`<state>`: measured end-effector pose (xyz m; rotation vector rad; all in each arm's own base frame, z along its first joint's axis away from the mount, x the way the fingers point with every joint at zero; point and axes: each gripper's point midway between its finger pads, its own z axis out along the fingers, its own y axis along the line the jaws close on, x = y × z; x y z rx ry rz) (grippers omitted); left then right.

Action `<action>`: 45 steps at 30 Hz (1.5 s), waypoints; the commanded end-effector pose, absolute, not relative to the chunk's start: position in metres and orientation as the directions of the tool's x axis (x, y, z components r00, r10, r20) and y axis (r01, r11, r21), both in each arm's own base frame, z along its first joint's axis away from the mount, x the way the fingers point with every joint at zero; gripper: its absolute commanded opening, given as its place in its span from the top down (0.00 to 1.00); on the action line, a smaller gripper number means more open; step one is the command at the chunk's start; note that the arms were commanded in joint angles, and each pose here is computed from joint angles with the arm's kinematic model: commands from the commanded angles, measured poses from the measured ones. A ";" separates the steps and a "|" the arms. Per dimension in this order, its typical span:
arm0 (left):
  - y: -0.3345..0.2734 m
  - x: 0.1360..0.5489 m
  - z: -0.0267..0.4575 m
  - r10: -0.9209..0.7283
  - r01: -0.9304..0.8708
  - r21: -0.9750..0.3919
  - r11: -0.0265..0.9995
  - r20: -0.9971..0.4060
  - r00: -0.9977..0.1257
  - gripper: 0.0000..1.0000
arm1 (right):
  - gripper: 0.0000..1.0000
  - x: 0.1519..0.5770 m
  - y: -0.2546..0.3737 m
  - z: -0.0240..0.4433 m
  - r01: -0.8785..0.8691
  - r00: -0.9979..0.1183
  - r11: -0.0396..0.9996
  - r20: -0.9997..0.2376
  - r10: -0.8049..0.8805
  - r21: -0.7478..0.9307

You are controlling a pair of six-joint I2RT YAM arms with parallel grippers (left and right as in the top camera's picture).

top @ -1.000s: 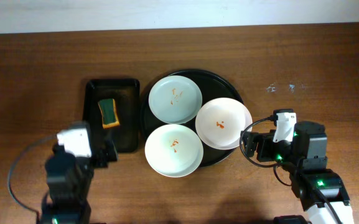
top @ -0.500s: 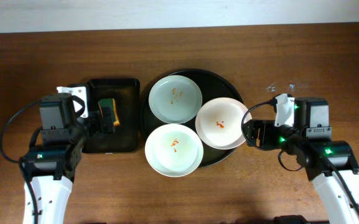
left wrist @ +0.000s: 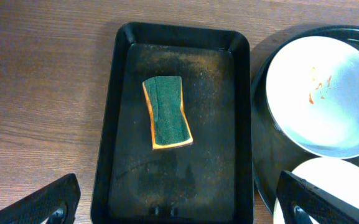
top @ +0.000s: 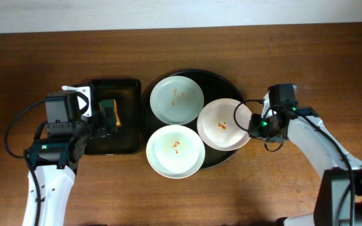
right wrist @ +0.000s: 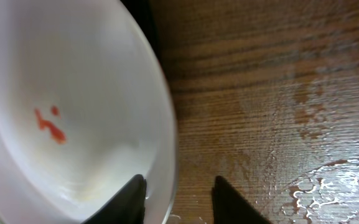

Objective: Clean dirty plates on tray and stack at the side
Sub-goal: 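Grasp the green-orange sponge with the left gripper and lift it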

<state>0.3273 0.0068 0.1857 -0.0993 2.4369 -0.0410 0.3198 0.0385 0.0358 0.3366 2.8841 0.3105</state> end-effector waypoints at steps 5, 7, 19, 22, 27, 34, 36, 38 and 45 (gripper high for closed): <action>0.007 0.332 0.194 -0.091 -0.064 -0.064 0.996 -0.661 -0.745 0.01 | 0.77 0.329 0.037 0.036 0.254 -0.932 0.935 -0.198 0.305 0.247; 0.007 0.332 0.194 -0.091 -0.064 -0.064 0.996 -0.661 -0.745 0.01 | 0.77 0.327 0.036 0.035 0.271 -0.929 0.930 -0.186 0.320 0.248; 0.007 0.332 0.194 -0.091 -0.065 -0.064 0.996 -0.661 -0.745 0.01 | 0.96 0.331 0.045 0.026 0.263 -0.937 0.921 -0.152 0.315 0.288; 0.007 0.332 0.194 -0.091 -0.064 -0.064 0.996 -0.661 -0.745 0.01 | 0.96 0.342 0.040 0.052 0.245 -0.918 0.928 -0.241 0.315 0.280; -0.002 0.342 0.193 -0.090 -0.025 -0.106 0.994 -0.670 -0.737 0.01 | 0.96 0.340 0.027 0.066 0.264 -0.901 0.938 -0.290 0.322 0.224; -0.008 0.385 0.130 -0.089 -0.009 -0.136 0.991 -0.596 -0.798 0.16 | 0.96 0.336 0.027 0.065 0.268 -0.907 0.938 -0.272 0.322 0.218; -0.007 0.407 0.122 -0.088 -0.004 -0.135 0.991 -0.628 -0.773 0.16 | 0.96 0.335 0.027 0.064 0.269 -0.908 0.938 -0.269 0.322 0.217; -0.007 0.418 0.114 -0.090 -0.012 -0.135 0.991 -0.584 -0.807 0.16 | 0.96 0.334 0.027 0.064 0.269 -0.908 0.938 -0.266 0.322 0.217; 0.004 0.415 0.138 -0.094 -0.070 -0.076 0.995 -0.387 -0.917 0.16 | 0.96 0.334 0.027 0.064 0.270 -0.909 0.938 -0.266 0.322 0.217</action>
